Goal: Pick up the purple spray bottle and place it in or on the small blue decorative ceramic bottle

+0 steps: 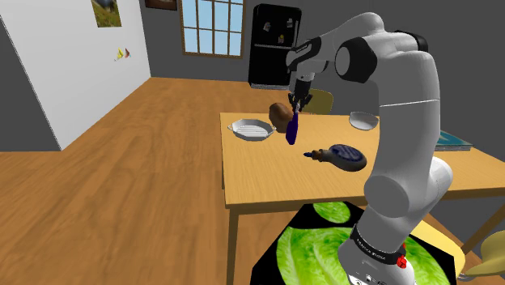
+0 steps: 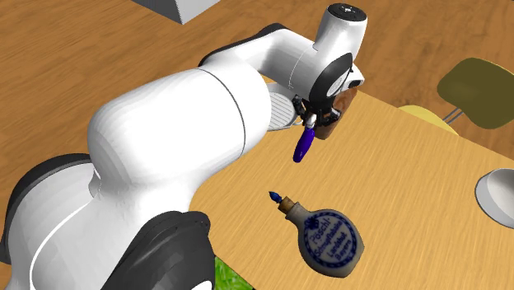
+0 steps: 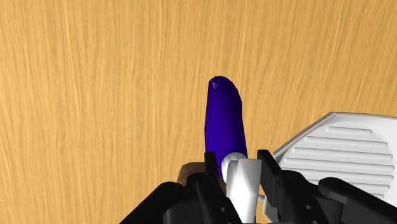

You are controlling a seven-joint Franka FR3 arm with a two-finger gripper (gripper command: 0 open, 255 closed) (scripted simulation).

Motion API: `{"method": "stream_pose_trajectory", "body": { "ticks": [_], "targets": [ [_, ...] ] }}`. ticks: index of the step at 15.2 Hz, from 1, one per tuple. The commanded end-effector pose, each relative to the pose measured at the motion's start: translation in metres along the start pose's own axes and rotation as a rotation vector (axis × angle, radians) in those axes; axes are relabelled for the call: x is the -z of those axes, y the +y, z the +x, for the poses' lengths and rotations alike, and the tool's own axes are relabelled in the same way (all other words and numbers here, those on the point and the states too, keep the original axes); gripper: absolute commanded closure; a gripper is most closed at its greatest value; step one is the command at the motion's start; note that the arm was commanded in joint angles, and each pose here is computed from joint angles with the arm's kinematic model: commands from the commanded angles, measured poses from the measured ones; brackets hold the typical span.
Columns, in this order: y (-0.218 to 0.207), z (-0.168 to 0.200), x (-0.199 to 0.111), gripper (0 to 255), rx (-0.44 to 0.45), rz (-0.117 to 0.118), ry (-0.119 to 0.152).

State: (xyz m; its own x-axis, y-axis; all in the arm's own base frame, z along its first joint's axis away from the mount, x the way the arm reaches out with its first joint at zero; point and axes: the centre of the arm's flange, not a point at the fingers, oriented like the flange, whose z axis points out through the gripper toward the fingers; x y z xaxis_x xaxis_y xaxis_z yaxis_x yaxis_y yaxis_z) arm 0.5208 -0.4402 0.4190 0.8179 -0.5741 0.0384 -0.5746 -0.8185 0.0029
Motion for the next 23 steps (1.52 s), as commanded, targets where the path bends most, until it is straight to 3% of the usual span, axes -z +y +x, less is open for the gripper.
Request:
{"method": "stream_pose_trajectory", "body": {
  "ticks": [1, 8, 23],
  "targets": [
    [0.0, 0.0, 0.0, 255, 0.0, 0.0, 0.0],
    [0.0, 0.0, 0.0, 255, 0.0, 0.0, 0.0],
    [0.0, 0.003, 0.079, 255, 0.0, 0.0, 0.0]
  ]
}}
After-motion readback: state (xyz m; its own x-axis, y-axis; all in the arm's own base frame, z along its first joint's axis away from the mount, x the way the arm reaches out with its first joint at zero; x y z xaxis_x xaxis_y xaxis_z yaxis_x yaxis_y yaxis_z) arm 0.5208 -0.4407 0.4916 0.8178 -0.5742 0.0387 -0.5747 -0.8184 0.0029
